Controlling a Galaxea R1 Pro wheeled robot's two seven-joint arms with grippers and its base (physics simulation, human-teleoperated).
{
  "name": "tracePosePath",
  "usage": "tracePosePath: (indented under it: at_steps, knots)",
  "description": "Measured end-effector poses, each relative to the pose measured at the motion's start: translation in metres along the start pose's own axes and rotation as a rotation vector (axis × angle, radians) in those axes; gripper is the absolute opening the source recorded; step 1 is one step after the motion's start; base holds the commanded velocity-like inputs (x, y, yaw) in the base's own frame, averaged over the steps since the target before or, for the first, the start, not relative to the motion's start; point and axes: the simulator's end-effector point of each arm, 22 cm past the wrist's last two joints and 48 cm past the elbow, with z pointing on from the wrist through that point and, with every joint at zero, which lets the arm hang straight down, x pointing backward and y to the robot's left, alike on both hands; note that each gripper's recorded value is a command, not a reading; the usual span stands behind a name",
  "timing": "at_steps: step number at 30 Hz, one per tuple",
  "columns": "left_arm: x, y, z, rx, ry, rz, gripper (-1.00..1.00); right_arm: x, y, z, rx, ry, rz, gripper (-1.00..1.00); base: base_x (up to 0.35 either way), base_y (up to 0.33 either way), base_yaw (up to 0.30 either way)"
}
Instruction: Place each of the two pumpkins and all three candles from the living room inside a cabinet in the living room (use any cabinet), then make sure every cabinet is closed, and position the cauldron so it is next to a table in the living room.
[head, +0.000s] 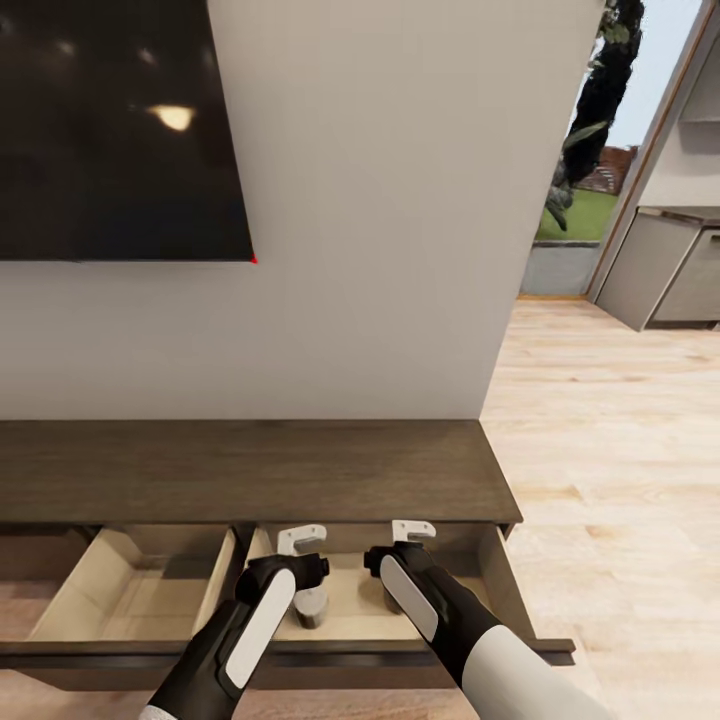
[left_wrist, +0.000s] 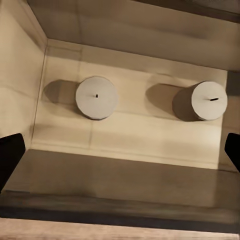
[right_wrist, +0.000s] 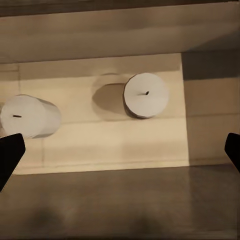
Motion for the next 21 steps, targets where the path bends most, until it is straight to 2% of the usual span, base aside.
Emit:
tracePosePath:
  at_steps: [5,21]
  knots:
    - [-0.004,0.006,-0.007,-0.007,0.020,-0.013,1.00,-0.008,0.001,-0.009,0.000,-0.003,0.001,1.00,0.000,0.000,0.000]
    - [-0.023,0.003,-0.034,-0.007,0.056,0.007,1.00,-0.021,0.002,-0.035,-0.002,0.018,-0.013,1.00,0.000,0.000,0.000]
